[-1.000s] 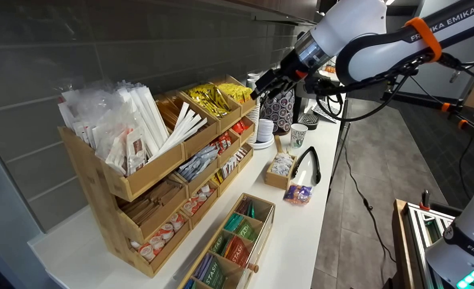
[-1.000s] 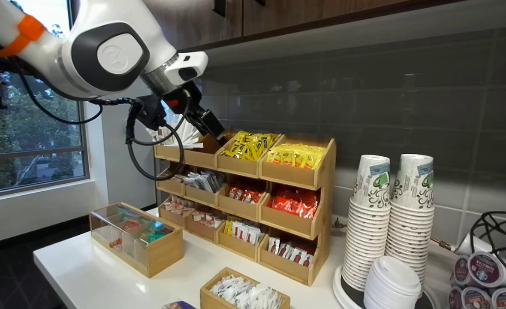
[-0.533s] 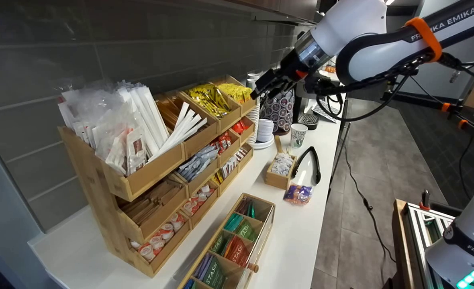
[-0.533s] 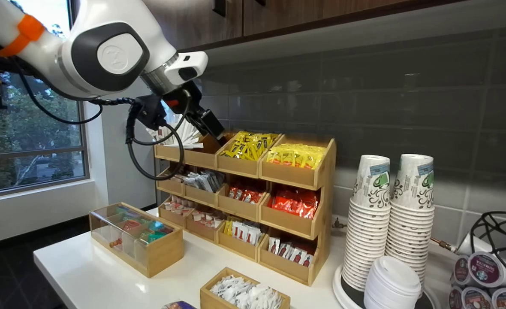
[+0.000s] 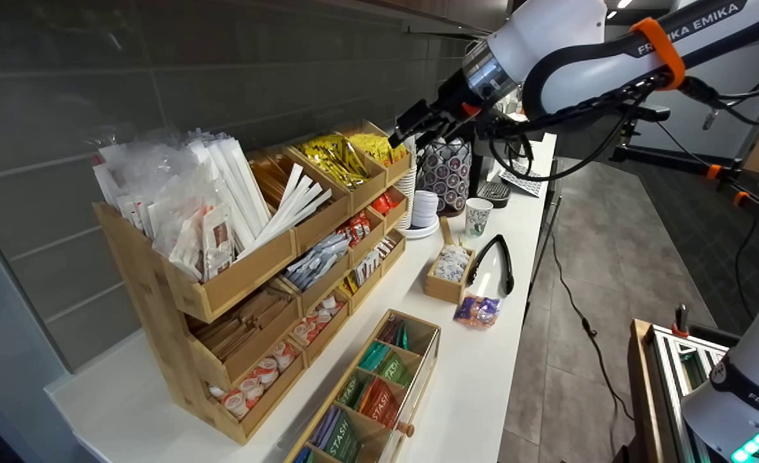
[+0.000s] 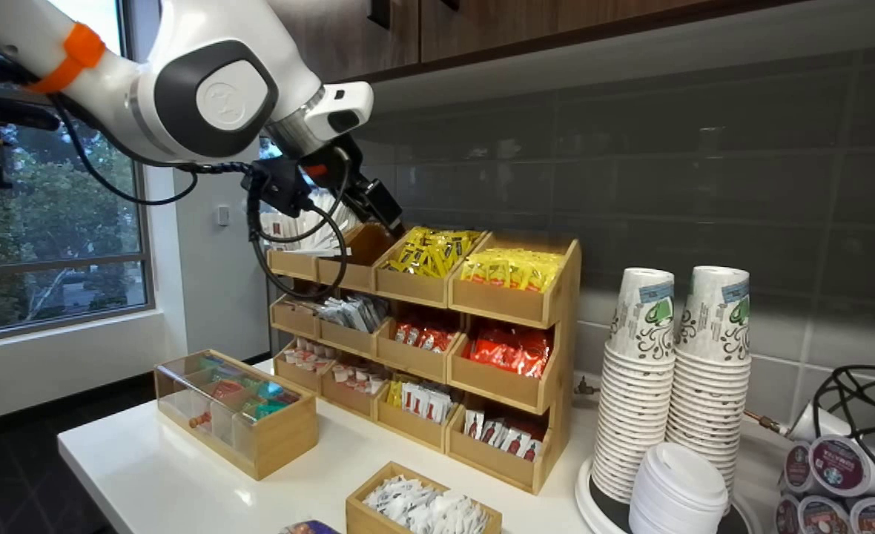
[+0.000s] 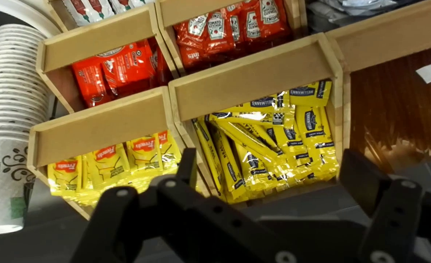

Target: Take the yellow packet off of the wooden rack

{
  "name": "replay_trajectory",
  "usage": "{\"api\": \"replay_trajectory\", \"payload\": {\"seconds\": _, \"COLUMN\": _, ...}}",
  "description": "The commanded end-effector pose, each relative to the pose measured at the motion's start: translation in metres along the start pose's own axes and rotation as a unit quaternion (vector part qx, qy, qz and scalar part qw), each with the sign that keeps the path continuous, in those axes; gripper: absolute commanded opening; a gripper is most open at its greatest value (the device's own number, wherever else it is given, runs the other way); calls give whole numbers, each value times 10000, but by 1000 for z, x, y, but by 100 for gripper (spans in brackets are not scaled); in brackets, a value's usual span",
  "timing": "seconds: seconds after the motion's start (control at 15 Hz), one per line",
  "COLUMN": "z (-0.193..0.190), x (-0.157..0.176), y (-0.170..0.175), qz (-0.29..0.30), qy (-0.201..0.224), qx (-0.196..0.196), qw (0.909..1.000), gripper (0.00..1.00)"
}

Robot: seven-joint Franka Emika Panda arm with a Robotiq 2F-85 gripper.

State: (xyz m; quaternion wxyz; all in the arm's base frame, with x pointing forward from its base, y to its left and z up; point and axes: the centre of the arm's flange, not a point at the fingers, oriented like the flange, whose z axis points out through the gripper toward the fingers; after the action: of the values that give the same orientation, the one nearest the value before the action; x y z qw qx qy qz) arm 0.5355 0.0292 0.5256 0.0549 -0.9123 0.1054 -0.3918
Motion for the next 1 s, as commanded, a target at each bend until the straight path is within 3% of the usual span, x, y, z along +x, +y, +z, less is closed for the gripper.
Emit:
{"api": "replay_trajectory", "payload": {"seconds": 0.0, "z": 19, "x": 21, "y": 1, "qz": -185, "qy": -162, "qx": 135, "qw": 9996, "gripper": 100}}
{"api": "replay_trajectory", "payload": {"seconds": 0.47, "z": 45, "x": 42, "y": 11, "qz": -682, "qy": -147, "qx": 102, "qw": 9975, "gripper": 100}}
{"api": "replay_trajectory", "payload": {"seconds": 0.93, "z": 63, "x": 61, "y": 30, "qz": -773, "qy": 56, "qx": -112, "qw": 9969, "gripper": 100}}
